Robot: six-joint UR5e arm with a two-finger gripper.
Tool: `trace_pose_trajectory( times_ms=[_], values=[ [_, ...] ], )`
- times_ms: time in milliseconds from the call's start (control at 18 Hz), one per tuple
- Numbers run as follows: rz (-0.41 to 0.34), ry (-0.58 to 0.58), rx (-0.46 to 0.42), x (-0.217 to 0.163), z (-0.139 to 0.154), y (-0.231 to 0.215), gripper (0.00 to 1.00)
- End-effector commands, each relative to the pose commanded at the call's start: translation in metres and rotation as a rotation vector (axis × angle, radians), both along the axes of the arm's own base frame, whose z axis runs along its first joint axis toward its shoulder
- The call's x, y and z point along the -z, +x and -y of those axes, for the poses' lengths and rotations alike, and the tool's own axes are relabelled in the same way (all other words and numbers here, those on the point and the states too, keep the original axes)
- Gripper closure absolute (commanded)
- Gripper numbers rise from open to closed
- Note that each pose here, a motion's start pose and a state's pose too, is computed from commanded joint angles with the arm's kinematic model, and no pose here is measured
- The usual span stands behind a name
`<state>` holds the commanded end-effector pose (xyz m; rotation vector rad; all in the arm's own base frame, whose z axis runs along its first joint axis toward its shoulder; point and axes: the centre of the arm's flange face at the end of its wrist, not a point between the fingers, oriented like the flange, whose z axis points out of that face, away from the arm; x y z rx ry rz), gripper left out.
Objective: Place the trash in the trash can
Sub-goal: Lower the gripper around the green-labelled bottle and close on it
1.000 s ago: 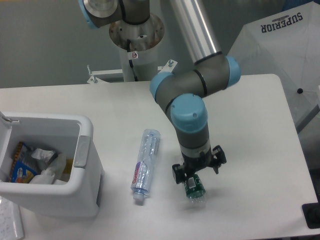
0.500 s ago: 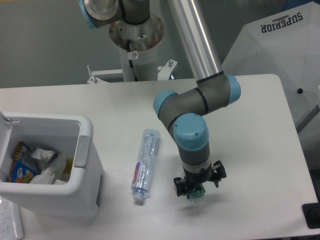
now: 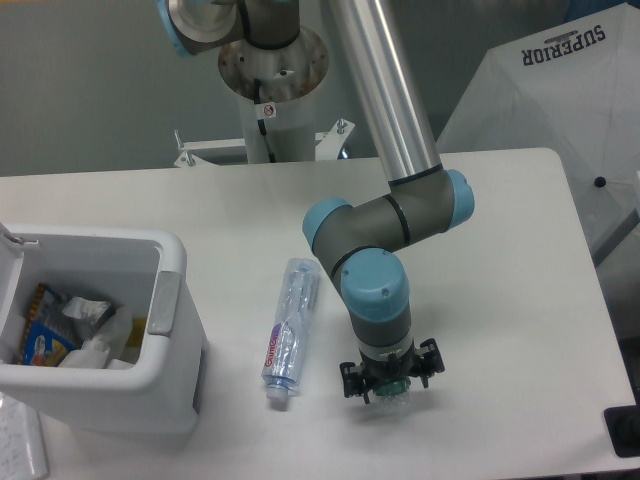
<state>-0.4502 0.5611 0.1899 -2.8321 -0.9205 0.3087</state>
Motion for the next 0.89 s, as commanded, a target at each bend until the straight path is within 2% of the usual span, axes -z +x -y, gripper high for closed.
trace_pose_trajectory(
  times_ms=[667,889],
  values=[
    [-0.001,-0.006,0.003,0.009,-0.005,-0.007,0.0],
    [0.005,-0.014,0.003,0.013,-0.003,-0.005,0.06]
  ],
)
